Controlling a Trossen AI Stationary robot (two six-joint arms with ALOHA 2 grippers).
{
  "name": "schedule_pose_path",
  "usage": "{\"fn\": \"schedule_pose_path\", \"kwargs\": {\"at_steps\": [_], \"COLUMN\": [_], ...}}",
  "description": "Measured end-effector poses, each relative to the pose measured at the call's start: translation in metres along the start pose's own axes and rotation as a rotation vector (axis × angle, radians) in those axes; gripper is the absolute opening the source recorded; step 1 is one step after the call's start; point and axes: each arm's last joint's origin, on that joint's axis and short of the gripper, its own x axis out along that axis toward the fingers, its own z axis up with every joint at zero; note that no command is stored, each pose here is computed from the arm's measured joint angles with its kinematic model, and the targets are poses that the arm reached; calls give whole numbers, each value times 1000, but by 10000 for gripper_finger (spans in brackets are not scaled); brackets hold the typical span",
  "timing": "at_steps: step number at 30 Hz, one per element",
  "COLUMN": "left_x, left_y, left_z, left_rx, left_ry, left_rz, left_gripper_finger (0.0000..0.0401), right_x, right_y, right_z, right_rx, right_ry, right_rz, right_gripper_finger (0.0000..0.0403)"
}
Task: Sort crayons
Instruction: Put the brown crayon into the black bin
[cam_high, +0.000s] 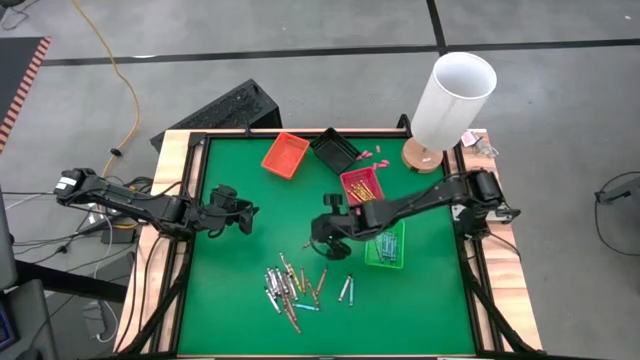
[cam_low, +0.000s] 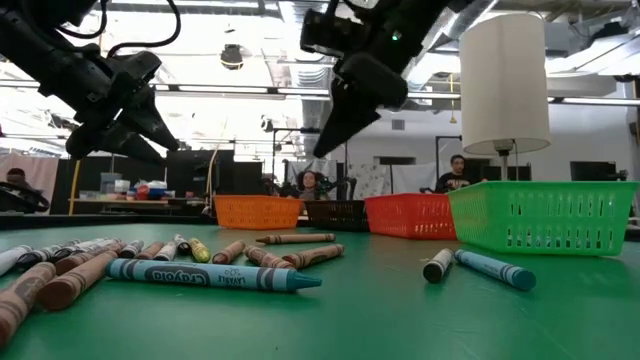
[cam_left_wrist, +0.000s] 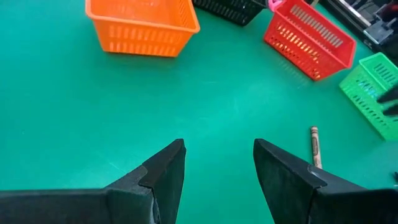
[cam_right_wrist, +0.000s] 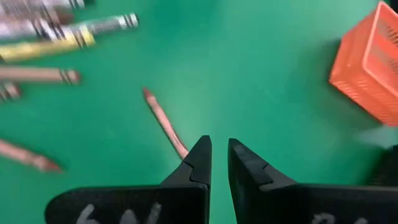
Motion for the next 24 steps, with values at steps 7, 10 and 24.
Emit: {"fn": "schedule_pose_path", "kwargs": {"at_steps": [7,10,24], "left_x": [0,0,0], "left_y": [0,0,0], "left_z": [0,0,0], "left_rx": [46,47,70], "left_ry": [2,3,12], "left_rz": [0,1,-6], "left_gripper_finger": [180,180,180], "right_x": [-6,-6,55], "right_y": [-2,-2,7], "right_z": [5,7,-10], "right_rx": [-246,-241,-311], "right_ry": [9,-20,79], "right_rz": [33,95,153], "right_gripper_finger": [58,75,143]}}
